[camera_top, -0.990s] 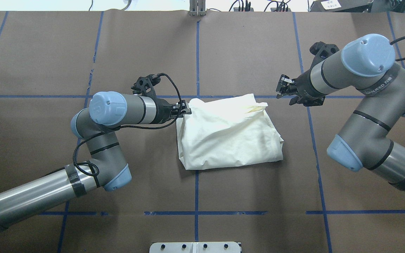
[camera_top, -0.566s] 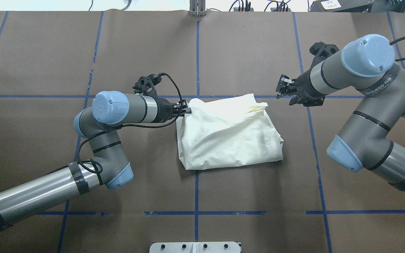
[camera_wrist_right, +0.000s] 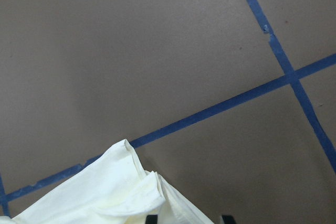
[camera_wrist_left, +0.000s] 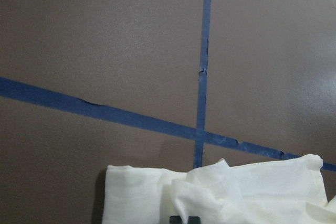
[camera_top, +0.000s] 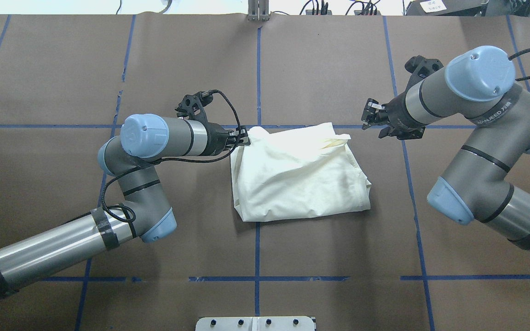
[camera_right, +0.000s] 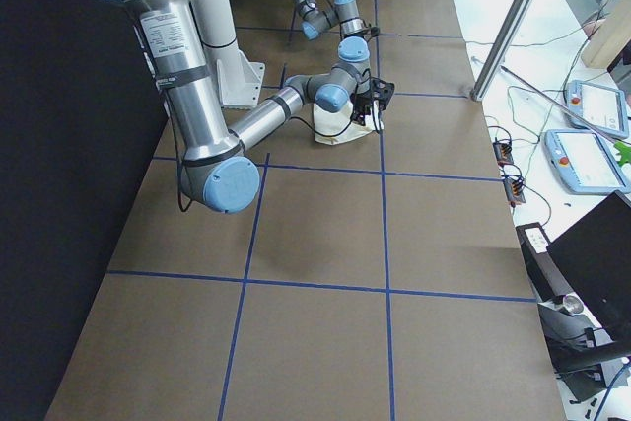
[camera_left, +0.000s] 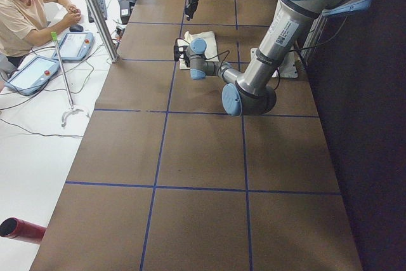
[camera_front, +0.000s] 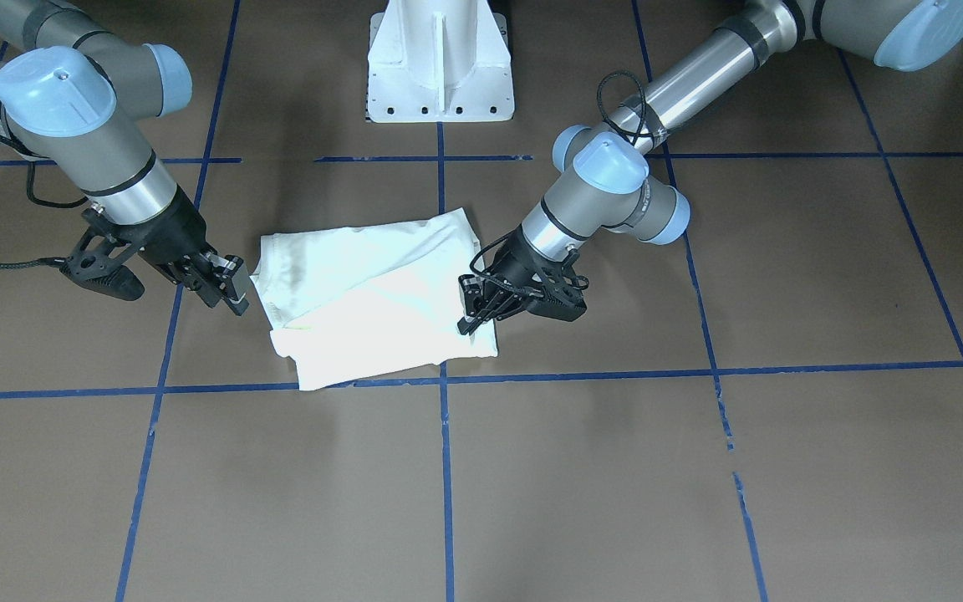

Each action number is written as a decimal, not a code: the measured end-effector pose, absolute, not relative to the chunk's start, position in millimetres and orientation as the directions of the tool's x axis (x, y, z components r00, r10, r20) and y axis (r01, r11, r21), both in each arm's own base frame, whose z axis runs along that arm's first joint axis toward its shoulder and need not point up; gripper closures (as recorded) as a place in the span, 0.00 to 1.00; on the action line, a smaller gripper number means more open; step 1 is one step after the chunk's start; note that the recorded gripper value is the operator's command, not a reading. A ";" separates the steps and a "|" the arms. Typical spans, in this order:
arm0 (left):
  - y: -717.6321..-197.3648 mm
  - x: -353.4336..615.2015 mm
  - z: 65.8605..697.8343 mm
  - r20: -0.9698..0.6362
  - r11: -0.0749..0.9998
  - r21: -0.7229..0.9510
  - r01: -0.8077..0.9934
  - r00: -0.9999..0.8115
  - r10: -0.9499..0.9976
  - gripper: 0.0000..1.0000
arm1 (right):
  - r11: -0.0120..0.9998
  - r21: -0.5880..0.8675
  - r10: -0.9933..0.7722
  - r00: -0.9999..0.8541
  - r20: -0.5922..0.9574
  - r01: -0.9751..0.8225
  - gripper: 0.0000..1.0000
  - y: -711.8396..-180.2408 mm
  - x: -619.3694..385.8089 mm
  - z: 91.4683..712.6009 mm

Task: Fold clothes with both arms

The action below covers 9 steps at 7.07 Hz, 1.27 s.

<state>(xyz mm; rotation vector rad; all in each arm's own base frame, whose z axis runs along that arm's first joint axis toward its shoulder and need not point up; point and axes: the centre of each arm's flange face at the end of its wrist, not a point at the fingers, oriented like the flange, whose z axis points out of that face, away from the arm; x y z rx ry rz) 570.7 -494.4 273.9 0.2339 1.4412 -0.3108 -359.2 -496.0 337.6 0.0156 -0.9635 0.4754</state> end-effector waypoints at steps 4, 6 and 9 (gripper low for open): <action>-481.9 537.2 282.8 -0.996 0.935 -0.016 0.355 0.079 -0.047 1.00 | 0.897 -0.195 0.383 0.479 0.790 -0.396 0.50 -496.3 -361.2 339.2; -487.0 536.8 292.7 -0.994 0.932 -0.015 0.363 0.095 -0.053 1.00 | 0.897 -0.194 0.383 0.480 0.789 -0.397 0.49 -496.3 -361.6 339.6; -503.9 530.3 308.7 -0.990 0.924 0.016 0.381 0.135 -0.038 0.31 | 0.898 -0.194 0.381 0.477 0.792 -0.396 0.49 -496.5 -362.8 336.7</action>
